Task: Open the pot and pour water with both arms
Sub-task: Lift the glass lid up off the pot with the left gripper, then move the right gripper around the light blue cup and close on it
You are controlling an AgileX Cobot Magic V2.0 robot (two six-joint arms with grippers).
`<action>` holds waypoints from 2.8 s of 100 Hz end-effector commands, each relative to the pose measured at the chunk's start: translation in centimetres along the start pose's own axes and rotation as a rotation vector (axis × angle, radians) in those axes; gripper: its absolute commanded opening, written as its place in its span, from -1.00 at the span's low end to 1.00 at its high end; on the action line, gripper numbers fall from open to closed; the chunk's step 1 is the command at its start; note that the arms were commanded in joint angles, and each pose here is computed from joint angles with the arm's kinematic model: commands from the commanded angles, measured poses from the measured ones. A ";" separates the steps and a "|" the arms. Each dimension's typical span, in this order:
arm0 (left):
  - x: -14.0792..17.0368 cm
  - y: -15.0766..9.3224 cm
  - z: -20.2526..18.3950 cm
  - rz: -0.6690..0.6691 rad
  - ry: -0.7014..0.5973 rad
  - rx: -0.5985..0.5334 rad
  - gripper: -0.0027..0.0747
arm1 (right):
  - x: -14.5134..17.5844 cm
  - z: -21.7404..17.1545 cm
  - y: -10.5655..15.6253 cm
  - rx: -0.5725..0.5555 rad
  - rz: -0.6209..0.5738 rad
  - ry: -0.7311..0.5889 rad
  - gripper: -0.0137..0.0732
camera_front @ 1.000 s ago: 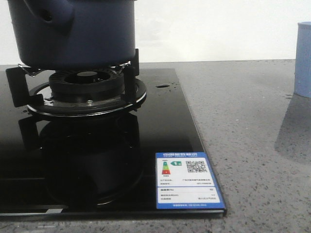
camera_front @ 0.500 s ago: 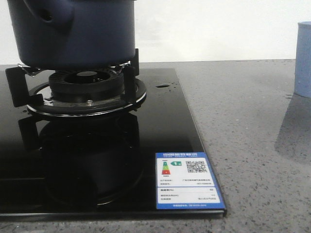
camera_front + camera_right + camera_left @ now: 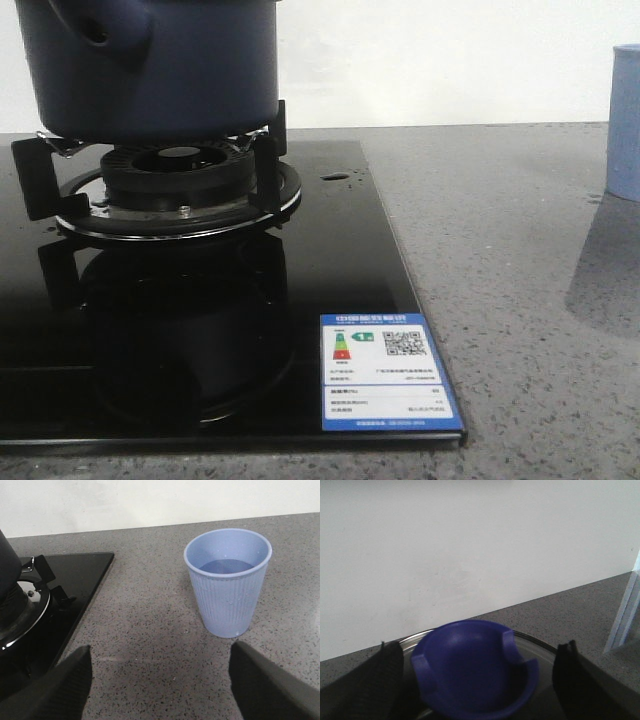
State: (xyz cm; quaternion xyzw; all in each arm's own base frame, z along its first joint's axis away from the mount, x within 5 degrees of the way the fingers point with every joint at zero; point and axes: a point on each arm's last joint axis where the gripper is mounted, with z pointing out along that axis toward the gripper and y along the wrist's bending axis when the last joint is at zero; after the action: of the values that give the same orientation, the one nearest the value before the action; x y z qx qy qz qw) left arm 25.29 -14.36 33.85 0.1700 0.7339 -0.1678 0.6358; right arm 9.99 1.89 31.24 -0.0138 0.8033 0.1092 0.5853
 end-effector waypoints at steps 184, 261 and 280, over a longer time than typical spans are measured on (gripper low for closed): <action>-8.9 5.9 -10.2 0.033 -0.362 -0.271 0.00 | 0.9 4.1 -1.4 0.083 -0.114 -0.133 0.50; -9.1 6.1 -10.9 0.036 -0.370 -0.287 0.00 | 2.3 11.5 -2.9 0.147 -0.070 -0.108 0.50; -9.1 6.1 -10.9 0.046 -0.368 -0.288 0.00 | 2.6 11.0 -3.3 0.166 -0.032 -0.056 0.50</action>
State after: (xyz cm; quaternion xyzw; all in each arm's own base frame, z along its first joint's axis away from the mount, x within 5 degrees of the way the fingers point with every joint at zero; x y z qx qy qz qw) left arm 20.79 -4.75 41.46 0.0739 0.6789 -0.0816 0.7259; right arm 19.90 1.51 23.38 0.0154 0.8183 0.0377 0.5734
